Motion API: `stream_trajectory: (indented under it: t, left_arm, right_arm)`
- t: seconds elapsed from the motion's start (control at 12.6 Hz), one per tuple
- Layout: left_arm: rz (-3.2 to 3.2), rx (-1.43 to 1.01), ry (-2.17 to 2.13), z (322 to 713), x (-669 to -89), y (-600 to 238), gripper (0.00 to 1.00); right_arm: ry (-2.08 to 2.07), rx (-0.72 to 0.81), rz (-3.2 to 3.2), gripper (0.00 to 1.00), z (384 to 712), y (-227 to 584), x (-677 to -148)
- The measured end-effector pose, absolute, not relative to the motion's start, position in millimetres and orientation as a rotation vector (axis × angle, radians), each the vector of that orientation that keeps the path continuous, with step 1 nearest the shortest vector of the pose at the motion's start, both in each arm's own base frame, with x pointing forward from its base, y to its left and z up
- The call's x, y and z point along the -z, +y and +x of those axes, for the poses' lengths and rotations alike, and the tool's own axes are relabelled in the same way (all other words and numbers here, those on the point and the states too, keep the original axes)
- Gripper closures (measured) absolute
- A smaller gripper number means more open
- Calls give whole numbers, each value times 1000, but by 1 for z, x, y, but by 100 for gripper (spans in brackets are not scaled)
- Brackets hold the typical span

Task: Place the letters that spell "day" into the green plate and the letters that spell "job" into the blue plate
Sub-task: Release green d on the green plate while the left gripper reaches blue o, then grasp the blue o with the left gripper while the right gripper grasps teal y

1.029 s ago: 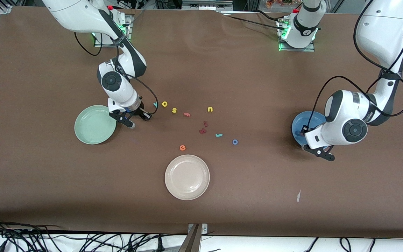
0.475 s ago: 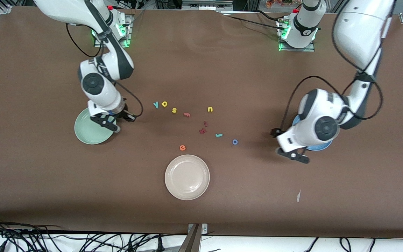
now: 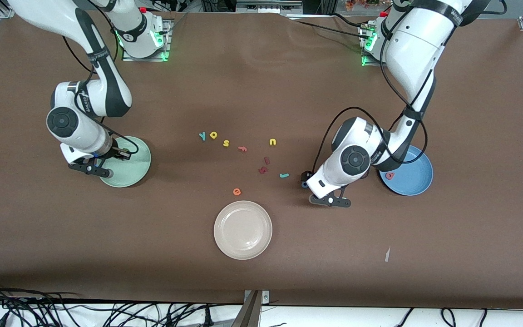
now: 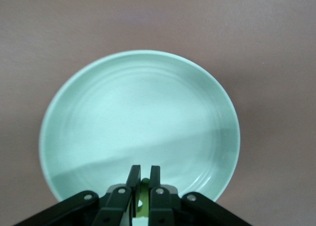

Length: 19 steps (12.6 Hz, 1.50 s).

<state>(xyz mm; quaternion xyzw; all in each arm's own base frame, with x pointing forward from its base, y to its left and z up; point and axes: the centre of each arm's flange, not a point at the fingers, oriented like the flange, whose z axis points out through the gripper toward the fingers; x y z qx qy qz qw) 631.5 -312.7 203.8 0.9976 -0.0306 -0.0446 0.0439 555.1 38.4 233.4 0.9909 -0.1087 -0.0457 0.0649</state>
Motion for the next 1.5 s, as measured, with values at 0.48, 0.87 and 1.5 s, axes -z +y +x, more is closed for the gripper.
stream_trajectory:
  t: [0.48, 0.87, 1.5]
  left_arm:
    - [3100, 103, 15, 629, -184, -347, 11]
    - [3129, 95, 15, 625, -173, -353, 48]
    - [3130, 80, 27, 630, -177, -349, 73]
  right_arm:
    - [-336, 177, 2989, 19, 552, 57, -240]
    - [-619, 163, 2963, 4, 528, 150, -255]
    - [-1219, 61, 2914, 3, 446, 263, -205]
